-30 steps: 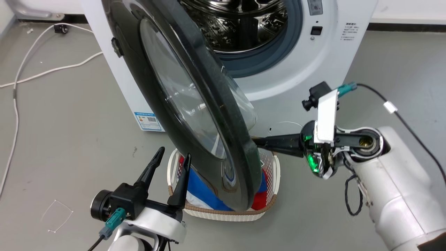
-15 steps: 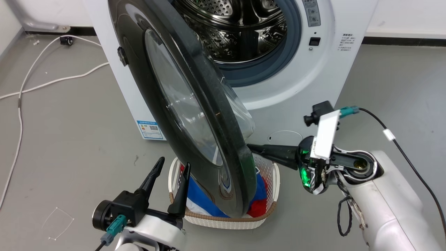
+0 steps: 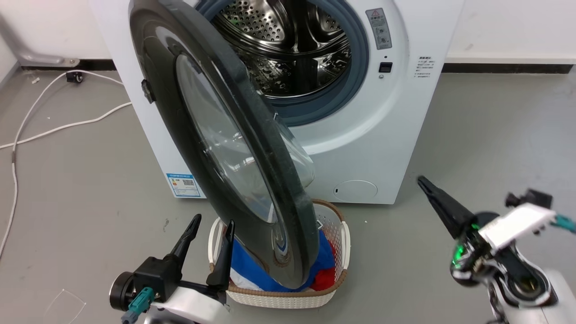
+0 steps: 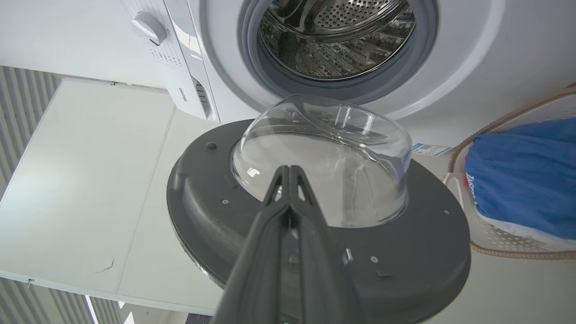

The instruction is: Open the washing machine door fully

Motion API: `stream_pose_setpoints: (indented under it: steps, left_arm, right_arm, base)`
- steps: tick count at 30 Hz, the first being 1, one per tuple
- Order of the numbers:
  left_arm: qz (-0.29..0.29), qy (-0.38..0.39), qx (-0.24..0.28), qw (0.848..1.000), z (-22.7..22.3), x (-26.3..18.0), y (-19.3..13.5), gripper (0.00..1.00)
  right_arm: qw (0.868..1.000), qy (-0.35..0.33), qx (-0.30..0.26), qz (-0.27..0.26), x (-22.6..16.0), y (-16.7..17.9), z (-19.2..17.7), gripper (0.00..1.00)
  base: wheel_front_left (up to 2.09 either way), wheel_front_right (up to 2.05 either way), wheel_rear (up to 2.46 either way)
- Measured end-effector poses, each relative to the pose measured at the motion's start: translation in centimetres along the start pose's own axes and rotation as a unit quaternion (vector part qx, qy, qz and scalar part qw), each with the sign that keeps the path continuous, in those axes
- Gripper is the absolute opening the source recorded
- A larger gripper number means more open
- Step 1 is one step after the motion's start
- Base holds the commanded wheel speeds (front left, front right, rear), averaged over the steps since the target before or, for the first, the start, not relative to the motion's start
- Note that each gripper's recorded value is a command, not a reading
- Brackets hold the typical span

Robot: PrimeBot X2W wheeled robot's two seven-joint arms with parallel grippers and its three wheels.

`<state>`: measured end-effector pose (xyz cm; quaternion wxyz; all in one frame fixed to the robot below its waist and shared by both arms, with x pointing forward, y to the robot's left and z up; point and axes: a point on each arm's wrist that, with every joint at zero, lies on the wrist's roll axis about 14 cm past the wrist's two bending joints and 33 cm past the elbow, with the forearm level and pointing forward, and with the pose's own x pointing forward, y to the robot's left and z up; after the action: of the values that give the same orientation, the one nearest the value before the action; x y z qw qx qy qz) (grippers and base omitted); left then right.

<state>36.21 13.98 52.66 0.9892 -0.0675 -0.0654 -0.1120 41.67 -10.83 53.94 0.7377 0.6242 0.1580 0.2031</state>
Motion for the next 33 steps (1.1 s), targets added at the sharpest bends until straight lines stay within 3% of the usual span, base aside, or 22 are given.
stream_pose_setpoints:
  steps: [3, 4, 5, 6, 11, 14, 16, 19, 25, 28, 30, 33]
  left_arm:
    - [0.0, -0.001, -0.001, 1.0, 0.0, 0.1, 0.0, 1.0]
    - [0.001, -0.002, -0.004, 1.0, 0.1, 0.2, 0.0, 1.0]
    - [0.001, -0.002, -0.004, 1.0, 0.1, 0.2, 0.0, 1.0]
    - [0.001, -0.002, -0.004, 1.0, 0.1, 0.2, 0.0, 1.0]
    - [0.001, -0.002, -0.001, 1.0, 0.1, 0.3, 0.1, 1.0]
    - [0.001, -0.002, 0.001, 1.0, 0.1, 0.3, 0.1, 1.0]
    - [0.001, -0.001, 0.004, 1.0, 0.0, 0.2, 0.1, 1.0]
    - [0.0, 0.0, 0.004, 1.0, 0.0, 0.1, 0.0, 1.0]
    - [0.0, 0.0, 0.006, 1.0, 0.0, 0.2, 0.1, 1.0]
    - [0.002, -0.002, 0.01, 1.0, 0.1, 0.2, 0.3, 1.0]
    - [0.004, -0.002, 0.011, 1.0, 0.2, 0.2, 0.5, 1.0]
    - [0.007, -0.003, 0.012, 1.0, 0.3, 0.1, 0.7, 1.0]
  right_arm:
    - [0.999, -0.047, 0.008, -0.015, -2.3, -1.5, 0.8, 0.0]
    - [0.998, -0.062, 0.005, -0.023, -3.1, -2.0, 1.0, 0.3]
    - [0.998, -0.062, 0.005, -0.023, -3.1, -2.0, 1.0, 0.71]
    - [0.997, -0.073, 0.0, -0.029, -3.8, -2.4, 1.1, 1.0]
    - [0.99, -0.131, -0.036, -0.047, -6.2, -3.1, 1.9, 1.0]
    - [0.978, -0.169, -0.105, -0.07, -7.4, -3.4, 2.8, 1.0]
    - [0.96, -0.195, -0.18, -0.086, -8.2, -3.4, 3.9, 1.0]
    - [0.925, -0.226, -0.289, -0.1, -9.2, -2.6, 5.4, 1.0]
    - [0.811, -0.247, -0.517, -0.116, -10.0, 0.4, 7.2, 1.0]
    - [0.765, -0.234, -0.588, -0.118, -9.5, 2.0, 6.6, 1.0]
    - [0.749, -0.217, -0.614, -0.123, -9.3, 2.3, 5.8, 1.0]
    - [0.741, -0.184, -0.632, -0.134, -9.1, 1.4, 4.1, 1.0]
  base:
    - [0.0, 0.0, 0.0]
    - [0.0, 0.0, 0.0]
    - [0.0, 0.0, 0.0]
    - [0.0, 0.0, 0.0]
    - [0.0, 0.0, 0.0]
    - [0.0, 0.0, 0.0]
    - [0.0, 0.0, 0.0]
    - [0.0, 0.0, 0.0]
    - [0.0, 0.0, 0.0]
    - [0.0, 0.0, 0.0]
    - [0.0, 0.0, 0.0]
    - [0.0, 0.0, 0.0]
